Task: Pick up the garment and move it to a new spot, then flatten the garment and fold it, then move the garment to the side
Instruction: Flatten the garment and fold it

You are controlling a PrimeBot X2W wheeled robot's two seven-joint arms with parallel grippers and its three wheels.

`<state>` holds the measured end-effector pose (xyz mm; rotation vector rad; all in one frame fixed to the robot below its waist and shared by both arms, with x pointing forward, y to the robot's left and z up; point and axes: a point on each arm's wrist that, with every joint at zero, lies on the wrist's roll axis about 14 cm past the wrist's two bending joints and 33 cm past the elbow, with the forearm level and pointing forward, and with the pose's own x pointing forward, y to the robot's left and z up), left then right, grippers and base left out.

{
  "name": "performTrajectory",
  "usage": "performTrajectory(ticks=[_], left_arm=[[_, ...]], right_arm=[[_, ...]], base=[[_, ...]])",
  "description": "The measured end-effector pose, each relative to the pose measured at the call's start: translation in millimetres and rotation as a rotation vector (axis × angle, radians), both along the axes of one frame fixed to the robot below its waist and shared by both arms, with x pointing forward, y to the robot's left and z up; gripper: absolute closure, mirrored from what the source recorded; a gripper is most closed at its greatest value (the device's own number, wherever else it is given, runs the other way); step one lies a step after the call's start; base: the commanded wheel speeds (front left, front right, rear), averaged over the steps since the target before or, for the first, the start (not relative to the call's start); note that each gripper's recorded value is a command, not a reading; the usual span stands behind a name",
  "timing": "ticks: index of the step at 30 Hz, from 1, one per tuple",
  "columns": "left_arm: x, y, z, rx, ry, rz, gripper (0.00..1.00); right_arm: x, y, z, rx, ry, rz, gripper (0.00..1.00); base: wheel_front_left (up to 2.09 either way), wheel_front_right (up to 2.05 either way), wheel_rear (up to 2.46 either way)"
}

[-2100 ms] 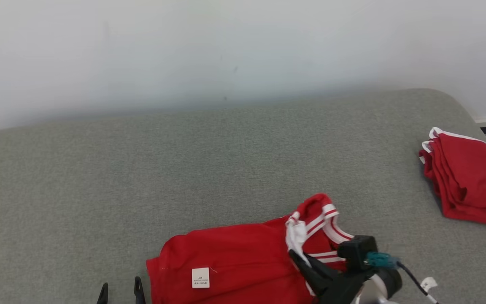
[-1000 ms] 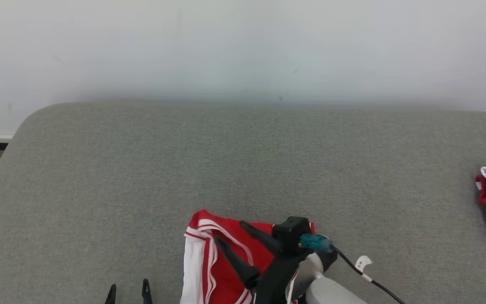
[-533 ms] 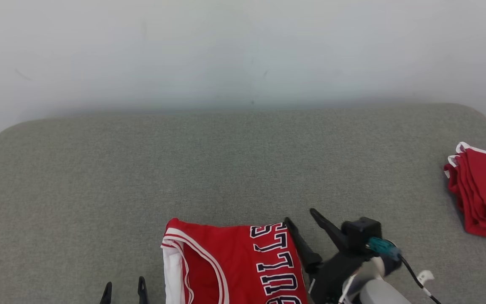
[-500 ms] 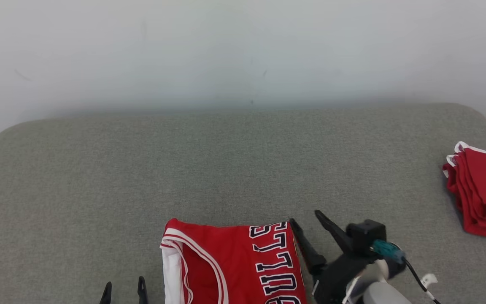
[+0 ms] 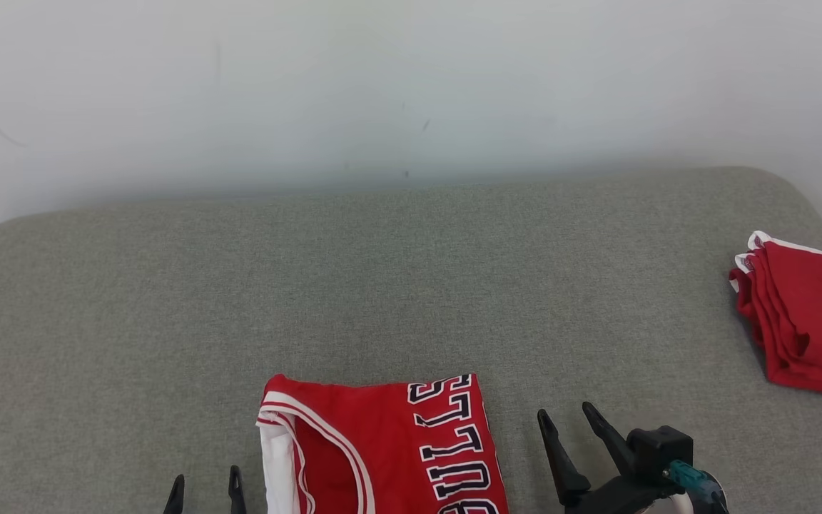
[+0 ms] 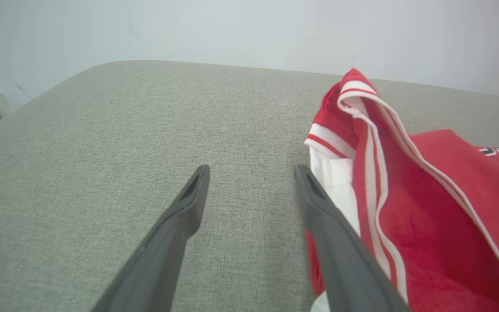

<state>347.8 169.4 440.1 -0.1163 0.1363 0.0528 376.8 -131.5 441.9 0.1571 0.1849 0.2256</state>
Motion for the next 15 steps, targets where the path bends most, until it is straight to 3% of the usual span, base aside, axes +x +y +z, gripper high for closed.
performTrajectory(ticks=[15], left_arm=[[0.3, -0.4, 4.5, 0.021, -0.016, -0.011, 0.0]], right_arm=[[-15.6, -34.7, -1.9, -0.039, -0.026, -0.123, 0.0]], base=[[0.0, 0.0, 0.0]])
